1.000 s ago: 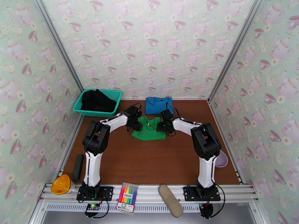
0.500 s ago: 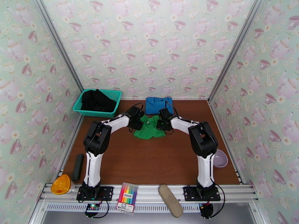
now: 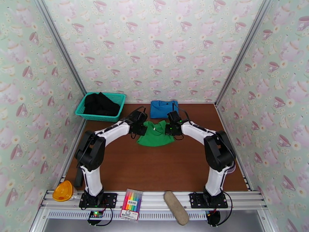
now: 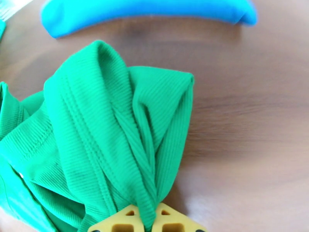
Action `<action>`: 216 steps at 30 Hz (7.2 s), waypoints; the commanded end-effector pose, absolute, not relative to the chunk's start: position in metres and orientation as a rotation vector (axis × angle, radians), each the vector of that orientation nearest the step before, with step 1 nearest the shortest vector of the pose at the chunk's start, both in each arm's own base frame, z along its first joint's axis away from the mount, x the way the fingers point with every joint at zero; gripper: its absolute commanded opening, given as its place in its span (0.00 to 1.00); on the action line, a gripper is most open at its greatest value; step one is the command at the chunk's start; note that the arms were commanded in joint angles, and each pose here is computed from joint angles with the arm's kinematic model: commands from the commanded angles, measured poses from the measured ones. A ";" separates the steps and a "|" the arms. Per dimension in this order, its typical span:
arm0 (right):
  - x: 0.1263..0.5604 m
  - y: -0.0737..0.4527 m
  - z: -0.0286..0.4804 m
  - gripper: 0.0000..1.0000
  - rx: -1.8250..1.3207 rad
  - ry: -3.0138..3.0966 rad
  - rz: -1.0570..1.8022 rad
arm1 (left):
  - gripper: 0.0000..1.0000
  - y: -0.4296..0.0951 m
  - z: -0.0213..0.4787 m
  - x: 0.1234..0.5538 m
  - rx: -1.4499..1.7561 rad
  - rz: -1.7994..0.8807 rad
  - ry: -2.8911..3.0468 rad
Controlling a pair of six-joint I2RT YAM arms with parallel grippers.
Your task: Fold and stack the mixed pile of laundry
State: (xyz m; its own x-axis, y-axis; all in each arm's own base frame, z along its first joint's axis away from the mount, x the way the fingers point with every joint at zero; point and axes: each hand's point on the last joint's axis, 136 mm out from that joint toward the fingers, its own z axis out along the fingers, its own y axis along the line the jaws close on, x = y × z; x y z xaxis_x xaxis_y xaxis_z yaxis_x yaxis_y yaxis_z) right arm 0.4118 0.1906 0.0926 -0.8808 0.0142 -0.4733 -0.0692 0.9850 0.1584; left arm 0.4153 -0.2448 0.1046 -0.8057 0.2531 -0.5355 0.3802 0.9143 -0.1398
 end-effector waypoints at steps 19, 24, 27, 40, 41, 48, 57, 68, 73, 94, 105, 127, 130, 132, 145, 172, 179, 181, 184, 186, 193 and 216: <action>0.585 0.143 0.149 0.00 0.056 2.443 0.278 | 0.00 -0.292 0.189 0.613 0.547 -0.266 2.142; 0.626 0.133 0.123 0.00 0.102 2.423 0.276 | 0.00 -0.297 0.170 0.649 0.530 -0.238 2.013; 0.642 0.128 0.108 0.00 0.120 2.425 0.264 | 0.00 -0.299 0.146 0.661 0.530 -0.224 2.006; 0.652 0.126 0.101 0.32 0.156 2.406 0.304 | 0.92 -0.291 0.123 0.680 0.518 -0.117 1.954; 0.651 0.125 0.116 0.33 0.144 2.386 0.297 | 0.94 -0.289 0.136 0.680 0.510 -0.104 1.933; 0.610 0.106 0.244 0.39 0.071 2.229 0.224 | 0.97 -0.261 0.273 0.659 0.454 0.013 1.760; 0.501 0.079 0.308 0.76 0.155 2.052 0.614 | 0.95 -0.143 0.369 0.588 0.168 0.074 1.816; 0.394 0.116 0.261 0.78 -0.080 2.172 0.614 | 0.98 0.049 0.244 0.579 -0.250 0.107 2.275; 0.369 0.134 0.220 0.80 -0.121 2.255 0.624 | 1.00 0.091 0.204 0.606 -0.350 0.145 2.249; 0.374 0.178 0.090 0.84 -0.096 2.578 0.590 | 0.99 0.137 0.080 0.659 -0.411 0.374 2.350; 0.371 0.175 0.106 0.82 -0.115 2.567 0.570 | 0.81 0.123 0.048 0.638 -0.519 0.192 2.487; 0.365 0.177 0.127 0.65 -0.125 2.533 0.603 | 0.00 0.106 0.036 0.632 -0.598 -0.167 2.519; 0.362 0.176 0.135 0.58 -0.125 2.510 0.611 | 0.00 0.097 0.102 0.643 -0.481 -0.145 2.401; 0.359 0.175 0.142 0.56 -0.124 2.490 0.618 | 0.00 0.090 0.161 0.646 -0.421 -0.143 2.304; 0.332 0.170 0.168 0.54 -0.133 2.386 0.677 | 0.00 0.043 0.410 0.581 -0.248 -0.182 1.864; 0.242 0.314 0.252 1.00 -1.085 1.372 0.614 | 0.00 -0.137 0.429 0.405 -0.360 -0.622 1.847; 0.245 0.364 0.216 1.00 -1.123 1.217 0.348 | 0.00 -0.158 0.421 0.383 -0.414 -0.714 1.808; 0.252 0.373 0.221 1.00 -1.031 1.186 0.300 | 0.00 -0.163 0.423 0.376 -0.416 -0.724 1.798; 0.263 0.381 0.235 1.00 -0.887 1.155 0.250 | 0.00 -0.168 0.425 0.368 -0.417 -0.734 1.784; 0.270 0.382 0.245 1.00 -0.797 1.140 0.218 | 0.00 -0.169 0.426 0.364 -0.417 -0.737 1.778; 0.272 0.364 0.273 1.00 -0.591 1.117 0.153 | 0.00 -0.163 0.424 0.360 -0.416 -0.695 1.777; 0.293 0.350 0.325 1.00 -0.721 1.236 0.255 | 0.00 -0.176 0.410 0.351 -0.377 -0.771 1.807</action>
State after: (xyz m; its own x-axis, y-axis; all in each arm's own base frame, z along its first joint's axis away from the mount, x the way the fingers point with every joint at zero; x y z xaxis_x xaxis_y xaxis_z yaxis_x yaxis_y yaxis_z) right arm 0.2926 0.3452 0.3162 0.3536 -0.2112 -0.9112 -0.4907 0.7875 -0.3730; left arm 0.3615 -0.1737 0.3851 -0.3996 -0.5521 -0.7318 0.0424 0.7863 -0.6164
